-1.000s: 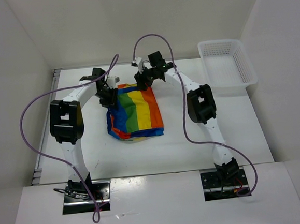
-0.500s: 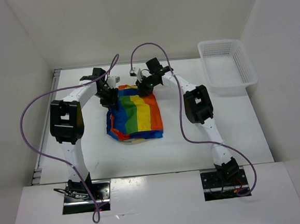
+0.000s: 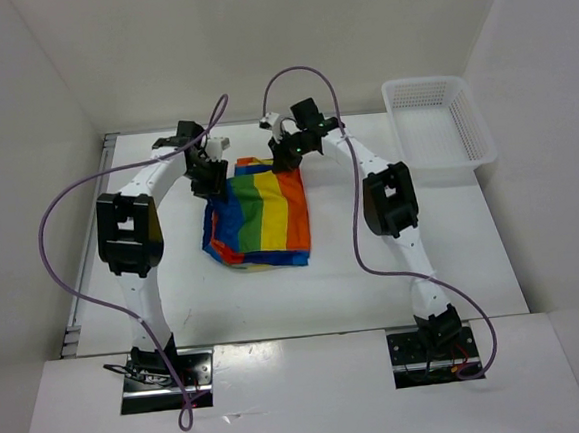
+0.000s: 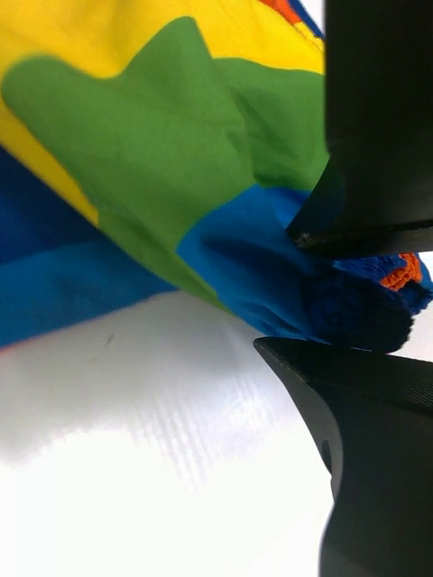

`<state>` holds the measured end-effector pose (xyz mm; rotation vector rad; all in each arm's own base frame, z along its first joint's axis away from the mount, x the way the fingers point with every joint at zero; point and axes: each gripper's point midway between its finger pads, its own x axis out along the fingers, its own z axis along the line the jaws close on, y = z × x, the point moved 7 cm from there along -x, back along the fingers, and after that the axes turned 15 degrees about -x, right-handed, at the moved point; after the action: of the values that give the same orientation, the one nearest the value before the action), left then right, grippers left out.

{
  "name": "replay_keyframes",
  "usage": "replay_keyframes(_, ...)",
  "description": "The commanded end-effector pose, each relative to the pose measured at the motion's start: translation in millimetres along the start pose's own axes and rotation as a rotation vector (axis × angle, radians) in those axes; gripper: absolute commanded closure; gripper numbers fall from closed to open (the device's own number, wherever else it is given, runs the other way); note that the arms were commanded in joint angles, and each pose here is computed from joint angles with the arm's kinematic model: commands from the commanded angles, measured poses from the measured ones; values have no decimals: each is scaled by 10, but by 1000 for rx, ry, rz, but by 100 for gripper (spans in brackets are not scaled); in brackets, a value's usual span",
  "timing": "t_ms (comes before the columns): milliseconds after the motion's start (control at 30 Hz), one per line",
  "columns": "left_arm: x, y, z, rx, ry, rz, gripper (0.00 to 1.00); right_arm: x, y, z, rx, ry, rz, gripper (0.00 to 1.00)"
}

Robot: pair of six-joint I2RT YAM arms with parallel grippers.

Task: Fold and stack the shorts
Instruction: Fold the shorts

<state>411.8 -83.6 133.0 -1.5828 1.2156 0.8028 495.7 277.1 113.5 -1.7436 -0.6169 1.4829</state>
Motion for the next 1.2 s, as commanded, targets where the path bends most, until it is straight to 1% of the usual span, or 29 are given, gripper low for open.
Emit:
replay_keyframes(0, 29, -128, 67, 1, -52, -19, 54, -555, -574, -279, -62, 171, -109, 100)
replay_keyframes(33, 136, -100, 119, -7, -69, 7, 54, -539, -539, -297, -50, 190, -97, 100)
replay_keyframes(100, 224, -127, 165, -8, -91, 7, 53, -529, -507, -356, -45, 238, -81, 100)
replay_keyframes(133, 298, -133, 212, -11, -116, 16, 53, -527, -452, -402, -25, 287, -51, 100)
replay_keyframes(200, 376, -152, 246, -11, -129, 17, 53, -490, -397, -491, 0, 356, -37, 100)
replay_keyframes(233, 434, -162, 263, -13, -130, 24, 53, -499, -346, -540, 15, 410, -7, 100)
replay_keyframes(300, 462, -213, 252, -11, -119, 17, 53, -475, -316, -591, 21, 445, -2, 100)
replay_keyframes(333, 497, -238, 258, -10, -118, 11, 47, -482, -321, -612, 18, 461, -1, 100)
replay_keyframes(433, 466, -341, 193, -2, -81, -15, 35, -445, -282, -609, 36, 457, 2, 100)
replay_keyframes(467, 441, -382, 164, 2, -66, -27, 33, -412, -306, -577, 43, 461, 6, 98)
replay_keyframes(533, 358, -506, 104, 15, -47, -69, 27, -369, -310, -557, 39, 480, 19, 88)
replay_keyframes(567, 323, -556, 83, 19, -44, -86, 23, -380, -298, -572, 42, 498, 30, 80)
replay_keyframes(600, 285, -625, 59, 27, -38, -114, 17, -370, -363, -568, 20, 508, 21, 76)
replay_keyframes(633, 245, -677, 36, 32, -35, -133, 15, -441, -449, -583, 11, 527, 9, 71)
replay_keyframes(667, 117, -786, -24, 45, -26, -179, 12, -487, -480, -593, 10, 548, 11, 59)
replay_keyframes(700, 12, -843, -67, 54, -20, -210, 8, -603, -620, -613, 9, 584, -18, 54)
replay_keyframes(767, -174, -938, -142, 70, -9, -268, 4, -772, -767, -656, 7, 658, -35, 45)
replay_keyframes(800, -264, -977, -178, 77, -4, -293, 3, -914, -895, -644, -3, 686, -54, 42)
replay_keyframes(833, -323, -1005, -188, 81, -12, -316, 0, -993, -960, -637, -7, 704, -62, 42)
replay_keyframes(867, -436, -1019, -226, 87, -8, -339, 0, -1058, -1007, -611, -11, 709, -69, 41)
replay_keyframes(900, -494, -1024, -245, 90, -6, -351, 0, -1089, -1003, -576, -9, 706, -65, 41)
replay_keyframes(933, -523, -1002, -249, 90, -6, -351, 0, -1237, -1102, -491, -14, 700, -76, 41)
replay_keyframes(967, -616, -971, -328, 103, 2, -363, 0, -1227, -1028, -414, -14, 665, -51, 43)
replay_keyframes(1000, -615, -913, -411, 117, 28, -350, 0, -1245, -1024, -327, -27, 618, -51, 45)
replay_keyframes(1033, -516, -786, -420, 118, 41, -307, 0, -1351, -1091, -171, -65, 581, -42, 48)
replay_keyframes(1067, -525, -705, -532, 139, 75, -298, 6, -1232, -932, 4, -72, 483, -6, 59)
replay_keyframes(1100, -478, -641, -504, 134, 71, -281, 6, -1228, -837, 104, -82, 435, 21, 66)
replay_keyframes(1133, -383, -572, -549, 144, 98, -256, 22, -1190, -754, 263, -111, 369, 58, 73)
replay_keyframes(1167, -359, -515, -543, 143, 109, -242, 32, -1165, -581, 465, -107, 304, 100, 79)
